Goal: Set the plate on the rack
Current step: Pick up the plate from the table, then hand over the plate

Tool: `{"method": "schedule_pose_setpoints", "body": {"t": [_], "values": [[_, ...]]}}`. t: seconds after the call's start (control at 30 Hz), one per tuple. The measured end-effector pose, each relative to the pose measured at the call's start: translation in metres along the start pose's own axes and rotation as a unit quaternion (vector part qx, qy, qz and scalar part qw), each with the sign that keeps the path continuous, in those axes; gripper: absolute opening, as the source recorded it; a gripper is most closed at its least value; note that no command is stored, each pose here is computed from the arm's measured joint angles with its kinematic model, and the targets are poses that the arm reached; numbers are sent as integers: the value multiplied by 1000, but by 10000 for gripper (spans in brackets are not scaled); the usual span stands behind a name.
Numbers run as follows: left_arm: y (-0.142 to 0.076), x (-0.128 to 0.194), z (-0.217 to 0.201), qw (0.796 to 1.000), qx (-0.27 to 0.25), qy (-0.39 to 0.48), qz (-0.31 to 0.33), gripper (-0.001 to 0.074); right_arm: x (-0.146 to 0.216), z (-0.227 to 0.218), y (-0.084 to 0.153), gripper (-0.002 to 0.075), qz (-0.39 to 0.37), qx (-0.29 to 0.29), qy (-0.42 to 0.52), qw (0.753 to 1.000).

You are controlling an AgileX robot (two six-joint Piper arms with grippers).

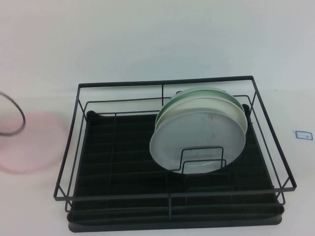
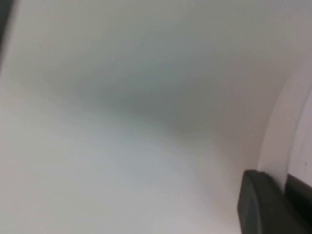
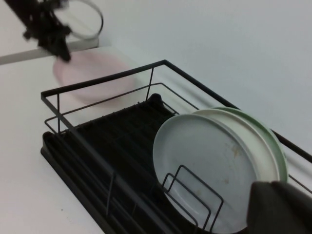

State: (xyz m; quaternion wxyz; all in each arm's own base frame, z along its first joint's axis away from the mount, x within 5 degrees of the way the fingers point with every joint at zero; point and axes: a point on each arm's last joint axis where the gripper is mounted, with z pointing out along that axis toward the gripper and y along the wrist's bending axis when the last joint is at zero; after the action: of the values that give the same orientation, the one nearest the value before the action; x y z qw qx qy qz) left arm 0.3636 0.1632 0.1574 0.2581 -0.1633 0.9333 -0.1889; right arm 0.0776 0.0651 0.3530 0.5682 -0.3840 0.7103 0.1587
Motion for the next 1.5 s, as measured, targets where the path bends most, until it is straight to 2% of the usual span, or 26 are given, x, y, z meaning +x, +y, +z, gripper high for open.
{"method": "schedule_pose_setpoints", "body": {"t": [0.17,0.27,0.4,0.57,0.7,0.8,1.03,1.13,1.23,1.5], "values": [[-52,-28,-85,989,16,-138,49,13,-2,0,-2,-2,0,13,-10,1000],[-87,-28,-140,974,18,-205,94,13,-5,0,-5,-2,31,29,-26,999],[-152,-5,-197,948,51,-261,176,13,-8,4,-10,-2,134,33,-44,989],[-216,53,-193,933,133,-222,251,11,-11,26,-11,-2,168,-41,41,984],[-231,85,-175,935,148,-217,240,11,-26,46,-20,0,178,-87,64,978],[-241,107,-160,935,167,-195,246,11,-41,62,-28,39,197,-120,64,971],[-278,141,-152,917,219,-182,281,11,-58,110,-42,298,235,-221,57,945],[-286,147,-152,911,229,-183,290,11,-59,126,-50,332,235,-223,61,944],[-287,150,-152,909,233,-177,295,11,-60,133,-64,342,230,-199,64,950],[-288,151,-153,908,236,-173,301,11,-69,124,-98,345,237,-131,46,961]]}}
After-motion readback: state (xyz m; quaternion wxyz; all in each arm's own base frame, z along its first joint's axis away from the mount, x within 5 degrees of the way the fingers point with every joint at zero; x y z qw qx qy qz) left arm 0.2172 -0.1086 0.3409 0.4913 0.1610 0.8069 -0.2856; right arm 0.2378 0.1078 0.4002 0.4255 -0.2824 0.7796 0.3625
